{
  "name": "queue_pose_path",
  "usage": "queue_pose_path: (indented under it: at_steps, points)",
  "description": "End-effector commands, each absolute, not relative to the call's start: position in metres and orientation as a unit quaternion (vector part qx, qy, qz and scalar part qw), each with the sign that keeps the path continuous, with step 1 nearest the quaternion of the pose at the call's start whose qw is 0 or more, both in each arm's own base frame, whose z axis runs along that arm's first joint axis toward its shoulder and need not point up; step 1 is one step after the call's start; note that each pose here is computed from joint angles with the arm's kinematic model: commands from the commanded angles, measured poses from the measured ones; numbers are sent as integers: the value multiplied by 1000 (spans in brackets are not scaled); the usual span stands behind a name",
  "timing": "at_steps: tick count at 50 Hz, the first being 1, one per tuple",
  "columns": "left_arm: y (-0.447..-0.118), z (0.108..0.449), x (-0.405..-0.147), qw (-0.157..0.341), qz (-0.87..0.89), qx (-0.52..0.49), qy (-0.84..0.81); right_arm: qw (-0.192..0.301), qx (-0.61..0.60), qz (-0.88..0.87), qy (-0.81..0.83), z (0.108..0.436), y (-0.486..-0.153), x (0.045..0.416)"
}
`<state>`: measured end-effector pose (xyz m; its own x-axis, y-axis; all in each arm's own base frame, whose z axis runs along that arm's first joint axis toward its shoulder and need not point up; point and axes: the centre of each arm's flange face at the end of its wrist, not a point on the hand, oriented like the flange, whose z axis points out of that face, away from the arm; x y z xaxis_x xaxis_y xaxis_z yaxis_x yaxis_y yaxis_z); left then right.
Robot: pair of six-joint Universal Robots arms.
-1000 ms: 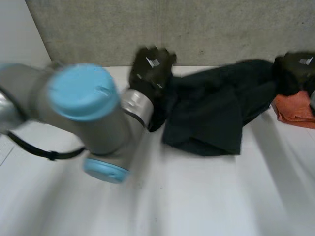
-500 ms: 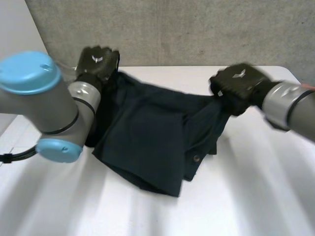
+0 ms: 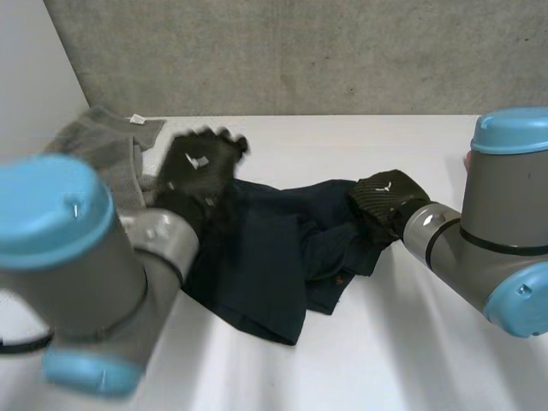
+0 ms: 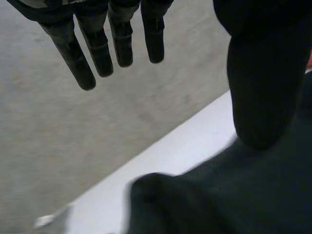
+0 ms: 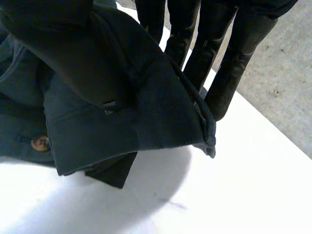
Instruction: Fold the laundry.
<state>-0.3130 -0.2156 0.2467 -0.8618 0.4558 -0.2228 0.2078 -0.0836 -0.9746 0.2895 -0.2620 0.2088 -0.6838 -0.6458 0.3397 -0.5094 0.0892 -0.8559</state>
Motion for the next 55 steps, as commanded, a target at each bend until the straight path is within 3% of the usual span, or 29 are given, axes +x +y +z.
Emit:
queue_pose_path:
  at_steps: [1,15,27,41,48,55]
  points:
    - [-159,214,-324,190,618,-227,-728,58,-388,-550,737,204,-259,286]
    - [-150,169,-350,222,558,-200,-774,56,-387,-548,739,197,-248,280]
    - [-153,144,-367,185,578,-170,-777,58,-389,-550,737,193,-243,280]
    - [-169,132,-382,181,608,-156,-757,55,-392,-552,734,189,-241,281]
    - [-182,150,-375,167,636,-154,-738,50,-387,-562,729,196,-247,279]
    - [-200,239,-340,119,713,-159,-672,19,-400,-607,686,232,-252,276]
